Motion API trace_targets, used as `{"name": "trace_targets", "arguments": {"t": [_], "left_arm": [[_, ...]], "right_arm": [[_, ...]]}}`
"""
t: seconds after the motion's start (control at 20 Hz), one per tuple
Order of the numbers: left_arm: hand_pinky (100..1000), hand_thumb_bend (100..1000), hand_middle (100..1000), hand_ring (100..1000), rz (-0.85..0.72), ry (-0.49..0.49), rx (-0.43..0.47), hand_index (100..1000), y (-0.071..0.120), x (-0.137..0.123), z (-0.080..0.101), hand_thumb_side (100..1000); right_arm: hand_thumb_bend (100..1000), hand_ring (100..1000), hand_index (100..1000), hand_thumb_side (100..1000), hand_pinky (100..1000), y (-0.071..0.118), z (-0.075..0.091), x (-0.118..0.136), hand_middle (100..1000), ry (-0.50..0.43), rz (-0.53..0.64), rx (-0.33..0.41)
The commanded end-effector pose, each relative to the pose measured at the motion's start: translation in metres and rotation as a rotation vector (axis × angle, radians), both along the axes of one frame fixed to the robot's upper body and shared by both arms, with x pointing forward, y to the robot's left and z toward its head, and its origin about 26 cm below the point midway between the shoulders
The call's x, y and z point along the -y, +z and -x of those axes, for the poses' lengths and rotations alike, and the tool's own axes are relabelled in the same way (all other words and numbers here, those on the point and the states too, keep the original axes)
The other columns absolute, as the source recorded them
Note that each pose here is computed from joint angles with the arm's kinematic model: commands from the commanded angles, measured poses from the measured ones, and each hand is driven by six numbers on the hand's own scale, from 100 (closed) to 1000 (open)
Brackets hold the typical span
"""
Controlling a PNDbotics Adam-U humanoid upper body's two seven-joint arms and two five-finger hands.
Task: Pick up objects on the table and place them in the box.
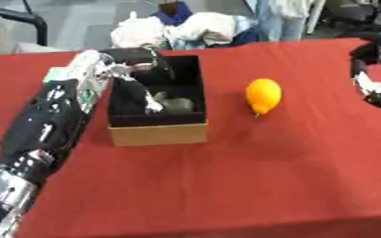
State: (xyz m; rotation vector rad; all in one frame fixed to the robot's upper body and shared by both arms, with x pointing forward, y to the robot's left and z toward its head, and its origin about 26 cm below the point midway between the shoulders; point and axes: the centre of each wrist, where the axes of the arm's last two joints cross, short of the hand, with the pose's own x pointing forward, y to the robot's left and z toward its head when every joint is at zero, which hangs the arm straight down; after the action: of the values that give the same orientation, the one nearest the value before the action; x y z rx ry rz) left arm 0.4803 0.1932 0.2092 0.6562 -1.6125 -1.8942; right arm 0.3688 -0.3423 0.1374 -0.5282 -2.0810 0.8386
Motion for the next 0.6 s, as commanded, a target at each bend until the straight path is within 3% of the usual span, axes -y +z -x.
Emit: {"name": "trace_targets", "arguments": {"t": [0.05, 0.1, 0.25, 0.3, 0.35, 0.6], "left_arm": [[749, 810, 756, 724, 0.090, 0.043, 0.140, 836, 0.051, -0.023, 0.008, 591], [741, 809, 746, 711, 0.122, 0.069, 0.174, 829, 0.060, -0.031, 0.011, 543], [740, 809, 745, 709, 0.171, 0.124, 0.233, 828, 0.073, -0.045, 0.016, 536], [720, 793, 722, 686, 0.176, 0.154, 0.242, 809, 0.075, -0.053, 0.016, 449], [717, 793, 719, 686, 0.181, 0.235, 0.258, 806, 0.077, -0.074, 0.016, 438], [707, 765, 703, 674, 0.141, 0.490, 0.239, 791, 0.053, -0.134, 0.006, 371]], "right_arm": [[100, 697, 915, 531, 687, 0.010, 0.000, 0.007, 668, -0.016, 0.007, 0.023], [100, 697, 915, 533, 687, 0.009, 0.000, 0.008, 668, -0.018, 0.007, 0.022], [100, 697, 915, 533, 687, 0.009, 0.001, 0.009, 668, -0.021, 0.008, 0.021], [100, 697, 915, 533, 687, 0.009, 0.001, 0.009, 668, -0.022, 0.009, 0.020], [100, 697, 915, 534, 687, 0.008, 0.001, 0.010, 668, -0.025, 0.010, 0.018], [100, 697, 916, 536, 687, 0.008, 0.001, 0.010, 667, -0.024, 0.012, 0.017]]}}
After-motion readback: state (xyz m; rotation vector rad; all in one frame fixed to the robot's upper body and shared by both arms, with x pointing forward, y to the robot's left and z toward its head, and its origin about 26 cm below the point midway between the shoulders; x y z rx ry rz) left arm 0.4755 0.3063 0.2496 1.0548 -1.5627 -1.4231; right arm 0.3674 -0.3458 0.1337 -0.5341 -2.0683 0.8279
